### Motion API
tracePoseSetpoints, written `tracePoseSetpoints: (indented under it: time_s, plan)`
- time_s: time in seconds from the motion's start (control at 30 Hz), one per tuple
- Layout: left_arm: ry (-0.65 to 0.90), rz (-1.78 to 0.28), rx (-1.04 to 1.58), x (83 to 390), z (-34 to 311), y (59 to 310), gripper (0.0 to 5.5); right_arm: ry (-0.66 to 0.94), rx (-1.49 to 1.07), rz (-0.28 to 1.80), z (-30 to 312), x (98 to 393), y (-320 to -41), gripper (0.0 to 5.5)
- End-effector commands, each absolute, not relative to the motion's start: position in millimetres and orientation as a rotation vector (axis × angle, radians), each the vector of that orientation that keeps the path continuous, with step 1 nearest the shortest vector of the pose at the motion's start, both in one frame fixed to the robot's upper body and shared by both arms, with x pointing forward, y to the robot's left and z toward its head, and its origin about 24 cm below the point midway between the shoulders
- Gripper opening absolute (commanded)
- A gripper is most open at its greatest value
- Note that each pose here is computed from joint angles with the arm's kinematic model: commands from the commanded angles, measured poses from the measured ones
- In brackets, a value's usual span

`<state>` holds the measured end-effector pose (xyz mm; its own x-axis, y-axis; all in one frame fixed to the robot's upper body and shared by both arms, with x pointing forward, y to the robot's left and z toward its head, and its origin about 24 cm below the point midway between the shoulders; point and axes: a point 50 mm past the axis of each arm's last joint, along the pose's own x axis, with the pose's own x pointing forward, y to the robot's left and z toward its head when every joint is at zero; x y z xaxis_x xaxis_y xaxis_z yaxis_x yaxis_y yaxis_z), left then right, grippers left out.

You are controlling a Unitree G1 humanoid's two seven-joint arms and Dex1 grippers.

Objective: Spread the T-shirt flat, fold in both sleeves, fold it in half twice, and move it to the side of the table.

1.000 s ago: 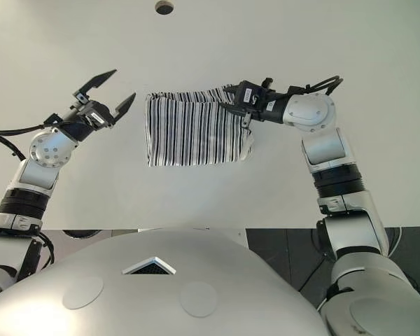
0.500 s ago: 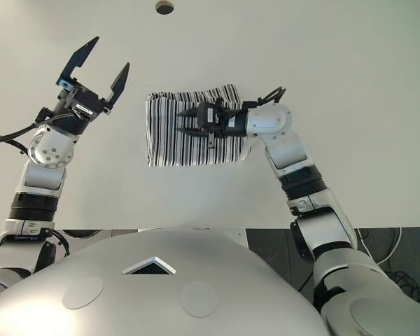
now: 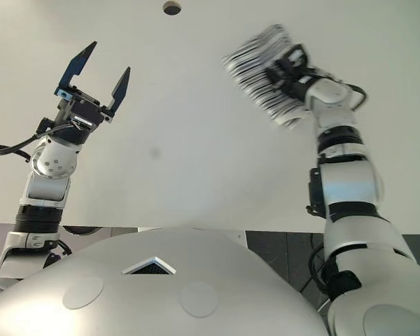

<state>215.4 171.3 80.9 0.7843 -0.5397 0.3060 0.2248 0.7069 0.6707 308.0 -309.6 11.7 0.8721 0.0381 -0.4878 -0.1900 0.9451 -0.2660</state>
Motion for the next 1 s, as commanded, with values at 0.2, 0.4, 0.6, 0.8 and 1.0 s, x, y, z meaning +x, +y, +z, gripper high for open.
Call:
tracePoseSetpoints:
  time_s: [0.2, 0.4, 0.6, 0.8, 1.0]
  plan:
    - [-0.543, -0.39, 0.645, 211, 87, 165, 2.94, 0.636, -0.303, -0.166, -18, 281, -327, 1.5]
    - [-0.614, -0.279, 0.55, 217, 99, 162, 2.94, -0.033, -0.561, -0.406, 75, 312, -338, 1.5]
    - [-0.697, 0.026, 0.358, 225, 109, 159, 2.94, -0.585, -0.079, -0.006, 114, 261, -164, 1.5]
    - [-0.677, -0.074, 0.19, 223, 93, 146, 2.94, -0.49, 0.073, 0.146, 81, 235, -122, 1.5]
    - [-0.661, -0.116, 0.134, 219, 85, 138, 2.94, -0.524, 0.084, 0.219, 83, 224, -112, 1.5]
